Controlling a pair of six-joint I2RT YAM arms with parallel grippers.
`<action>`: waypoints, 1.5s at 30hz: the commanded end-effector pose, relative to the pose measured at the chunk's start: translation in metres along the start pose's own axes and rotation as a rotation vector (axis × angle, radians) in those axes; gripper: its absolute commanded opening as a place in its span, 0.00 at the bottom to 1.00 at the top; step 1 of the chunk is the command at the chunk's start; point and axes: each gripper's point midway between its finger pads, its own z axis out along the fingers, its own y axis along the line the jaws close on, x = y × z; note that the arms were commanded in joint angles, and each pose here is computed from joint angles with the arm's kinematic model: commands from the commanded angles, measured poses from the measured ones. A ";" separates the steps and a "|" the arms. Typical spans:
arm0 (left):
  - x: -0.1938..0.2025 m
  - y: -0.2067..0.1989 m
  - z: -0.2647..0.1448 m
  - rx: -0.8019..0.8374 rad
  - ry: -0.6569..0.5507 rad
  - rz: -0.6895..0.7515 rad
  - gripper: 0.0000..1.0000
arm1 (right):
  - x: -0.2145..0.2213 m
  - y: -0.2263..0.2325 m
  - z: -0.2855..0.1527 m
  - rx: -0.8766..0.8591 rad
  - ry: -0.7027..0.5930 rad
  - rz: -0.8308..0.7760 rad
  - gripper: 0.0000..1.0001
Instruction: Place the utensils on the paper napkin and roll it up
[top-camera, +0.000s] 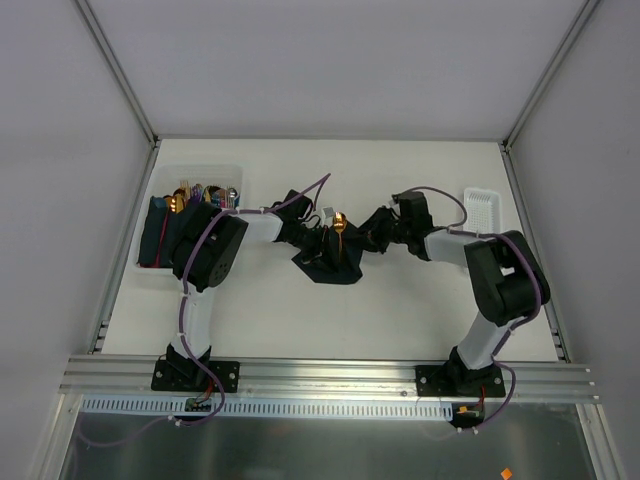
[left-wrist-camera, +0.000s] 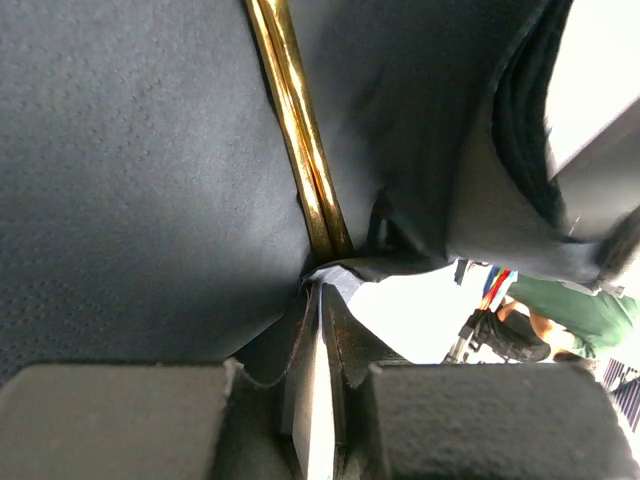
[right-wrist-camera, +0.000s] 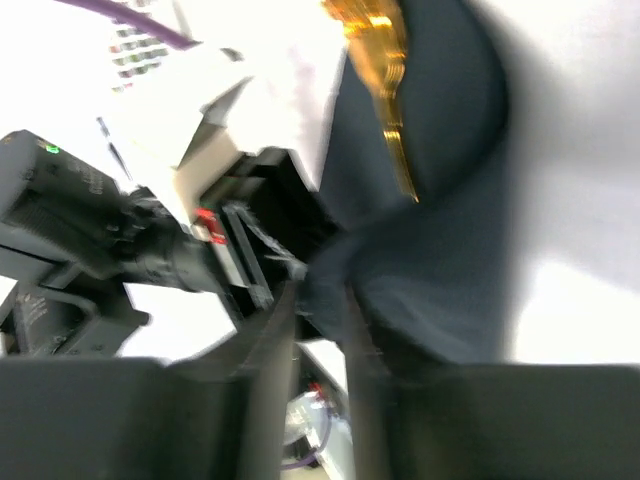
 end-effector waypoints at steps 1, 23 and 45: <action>-0.004 0.011 0.000 -0.037 -0.005 -0.004 0.06 | -0.004 -0.026 -0.020 0.115 -0.045 -0.063 0.32; -0.011 0.008 0.001 -0.034 -0.014 -0.005 0.05 | 0.005 -0.109 -0.036 0.341 0.007 -0.181 0.78; -0.009 -0.008 -0.003 0.024 -0.001 0.013 0.05 | 0.024 -0.134 -0.054 0.468 0.094 -0.361 0.55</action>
